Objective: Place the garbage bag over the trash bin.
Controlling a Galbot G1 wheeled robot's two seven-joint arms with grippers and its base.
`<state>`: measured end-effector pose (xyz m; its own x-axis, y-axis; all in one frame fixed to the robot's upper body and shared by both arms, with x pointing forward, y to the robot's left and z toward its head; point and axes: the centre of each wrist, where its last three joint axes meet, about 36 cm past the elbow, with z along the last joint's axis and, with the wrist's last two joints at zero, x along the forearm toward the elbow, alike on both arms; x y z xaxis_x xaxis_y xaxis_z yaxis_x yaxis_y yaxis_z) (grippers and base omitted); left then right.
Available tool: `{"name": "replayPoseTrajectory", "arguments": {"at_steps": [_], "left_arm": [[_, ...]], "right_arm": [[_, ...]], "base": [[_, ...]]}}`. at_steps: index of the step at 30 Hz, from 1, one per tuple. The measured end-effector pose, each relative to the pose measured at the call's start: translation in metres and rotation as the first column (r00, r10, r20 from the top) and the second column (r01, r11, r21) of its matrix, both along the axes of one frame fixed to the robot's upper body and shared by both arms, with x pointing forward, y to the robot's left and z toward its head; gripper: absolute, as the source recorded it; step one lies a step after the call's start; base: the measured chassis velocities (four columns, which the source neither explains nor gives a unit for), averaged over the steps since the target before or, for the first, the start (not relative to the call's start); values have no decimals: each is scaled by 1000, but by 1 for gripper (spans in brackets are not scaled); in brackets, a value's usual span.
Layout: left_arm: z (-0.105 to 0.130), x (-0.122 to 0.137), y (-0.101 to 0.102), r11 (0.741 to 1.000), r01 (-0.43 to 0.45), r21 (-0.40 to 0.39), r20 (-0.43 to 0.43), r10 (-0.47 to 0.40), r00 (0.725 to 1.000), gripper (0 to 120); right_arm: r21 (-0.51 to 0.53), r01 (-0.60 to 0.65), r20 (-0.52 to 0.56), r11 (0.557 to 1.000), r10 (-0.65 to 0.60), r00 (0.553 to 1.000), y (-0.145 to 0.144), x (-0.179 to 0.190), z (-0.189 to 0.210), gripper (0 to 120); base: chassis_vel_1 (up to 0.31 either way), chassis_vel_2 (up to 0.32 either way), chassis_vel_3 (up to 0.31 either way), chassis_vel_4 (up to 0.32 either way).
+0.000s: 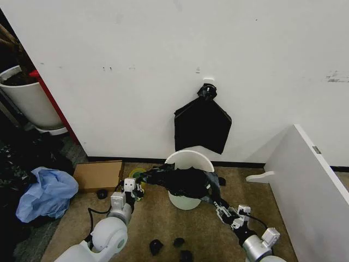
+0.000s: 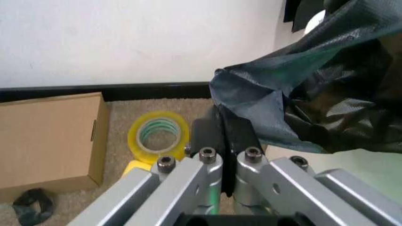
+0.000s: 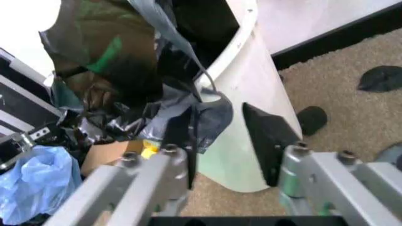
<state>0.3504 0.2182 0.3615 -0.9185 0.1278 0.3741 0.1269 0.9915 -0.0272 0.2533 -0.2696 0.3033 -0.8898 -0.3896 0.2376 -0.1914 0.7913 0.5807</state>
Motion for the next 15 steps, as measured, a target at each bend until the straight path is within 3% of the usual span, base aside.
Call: {"name": "replayPoseTrajectory", "arguments": {"at_steps": [6,15], "left_arm": [[1,0,0,1000,-1,0,1,1,1000,0],[2,-1,1,1000,-1,5,8,1,1000,0]], "right_arm": [[-17,4,-6,1000,-4,1000,0,0,0,0],[-27,-11,10,1000,11,1000,5,-3,5,0]], "base": [[0,0,0,0],[0,0,0,0]]}}
